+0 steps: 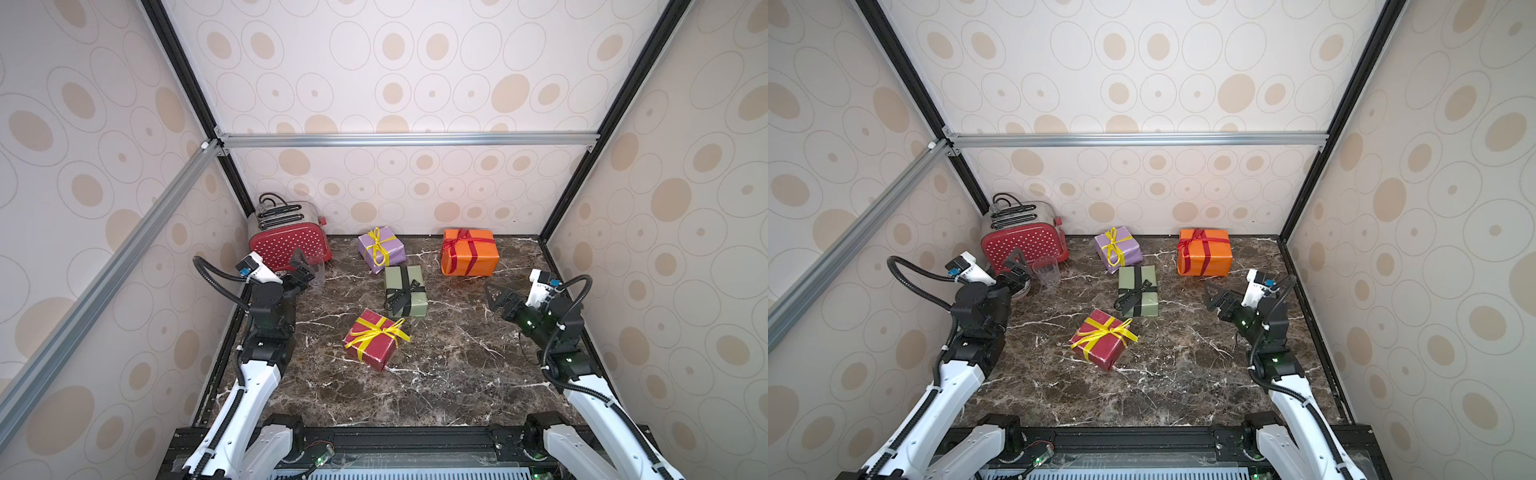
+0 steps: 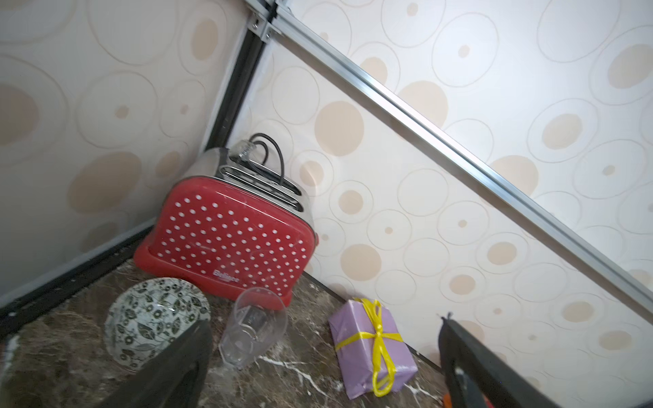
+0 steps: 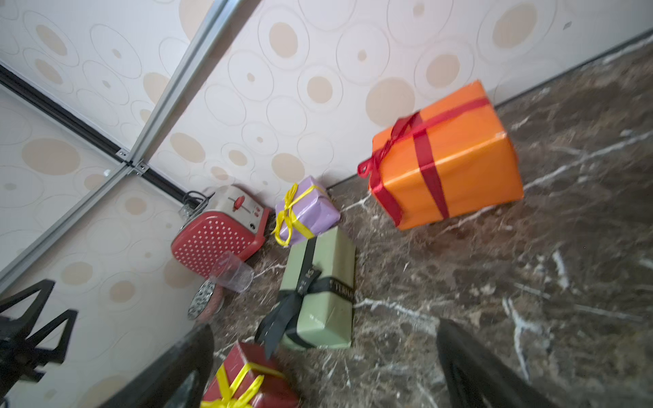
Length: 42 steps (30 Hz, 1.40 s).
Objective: Untie the ribbon bows on the gift boxes
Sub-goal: Move the gift box to the center of the board.
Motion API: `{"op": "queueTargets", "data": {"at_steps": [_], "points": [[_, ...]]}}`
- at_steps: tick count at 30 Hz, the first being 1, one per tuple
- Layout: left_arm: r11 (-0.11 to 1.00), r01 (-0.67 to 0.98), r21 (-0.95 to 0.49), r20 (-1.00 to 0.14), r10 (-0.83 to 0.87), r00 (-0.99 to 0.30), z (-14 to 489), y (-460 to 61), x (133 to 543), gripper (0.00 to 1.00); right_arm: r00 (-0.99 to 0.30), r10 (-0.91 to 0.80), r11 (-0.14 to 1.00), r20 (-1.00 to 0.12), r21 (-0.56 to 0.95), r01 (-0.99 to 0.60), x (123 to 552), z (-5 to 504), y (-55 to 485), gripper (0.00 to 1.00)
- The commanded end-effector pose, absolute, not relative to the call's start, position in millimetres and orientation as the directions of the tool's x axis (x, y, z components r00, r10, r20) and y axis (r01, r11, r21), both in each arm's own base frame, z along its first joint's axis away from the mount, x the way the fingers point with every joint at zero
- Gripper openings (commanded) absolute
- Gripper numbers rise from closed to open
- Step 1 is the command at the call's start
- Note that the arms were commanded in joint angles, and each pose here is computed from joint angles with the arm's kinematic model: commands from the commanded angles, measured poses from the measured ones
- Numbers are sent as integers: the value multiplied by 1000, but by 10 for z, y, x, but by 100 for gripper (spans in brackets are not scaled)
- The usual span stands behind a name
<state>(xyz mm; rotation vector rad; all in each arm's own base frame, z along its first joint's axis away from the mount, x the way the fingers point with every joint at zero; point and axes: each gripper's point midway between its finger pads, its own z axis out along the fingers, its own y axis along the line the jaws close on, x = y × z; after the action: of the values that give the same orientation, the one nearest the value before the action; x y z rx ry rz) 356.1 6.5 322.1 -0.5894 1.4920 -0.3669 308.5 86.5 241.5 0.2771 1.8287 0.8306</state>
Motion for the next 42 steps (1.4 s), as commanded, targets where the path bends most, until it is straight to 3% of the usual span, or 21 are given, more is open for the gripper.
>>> {"op": "queueTargets", "data": {"at_steps": [1,7,12,14,24,26,28,35,42], "points": [[757,49,-651,-757,-645,-103,3288,-374,3648,99,-564,552,655,-614,738,-162,2913,2121,1101,90],[718,205,-665,-703,-509,-497,2934,-1071,3564,99,-607,244,821,-757,494,-286,2710,1671,1707,86],[816,135,-562,-625,-313,-715,2283,-1242,2967,99,-708,44,878,-705,365,-309,2765,1318,2023,83],[833,96,-544,-575,-287,-766,2075,-1233,2736,100,-754,-1,888,-657,346,-302,2786,1147,2101,77],[911,3,-412,-473,-211,-855,1556,-1262,2193,99,-801,-147,899,-581,259,-353,2759,805,2388,74],[927,6,-376,-461,-181,-869,1516,-1315,2208,99,-807,-152,911,-571,236,-338,2781,750,2359,74],[938,6,-348,-459,-164,-873,1510,-1349,2268,100,-809,-166,916,-563,217,-338,2802,716,2358,64],[969,-19,-247,-477,-138,-868,1422,-1413,2733,98,-814,-175,936,-554,163,-313,2843,594,2271,52],[937,-54,-346,-399,-198,-895,1251,-1583,3397,87,-749,-157,944,-643,126,-306,2888,696,2137,51]]}}
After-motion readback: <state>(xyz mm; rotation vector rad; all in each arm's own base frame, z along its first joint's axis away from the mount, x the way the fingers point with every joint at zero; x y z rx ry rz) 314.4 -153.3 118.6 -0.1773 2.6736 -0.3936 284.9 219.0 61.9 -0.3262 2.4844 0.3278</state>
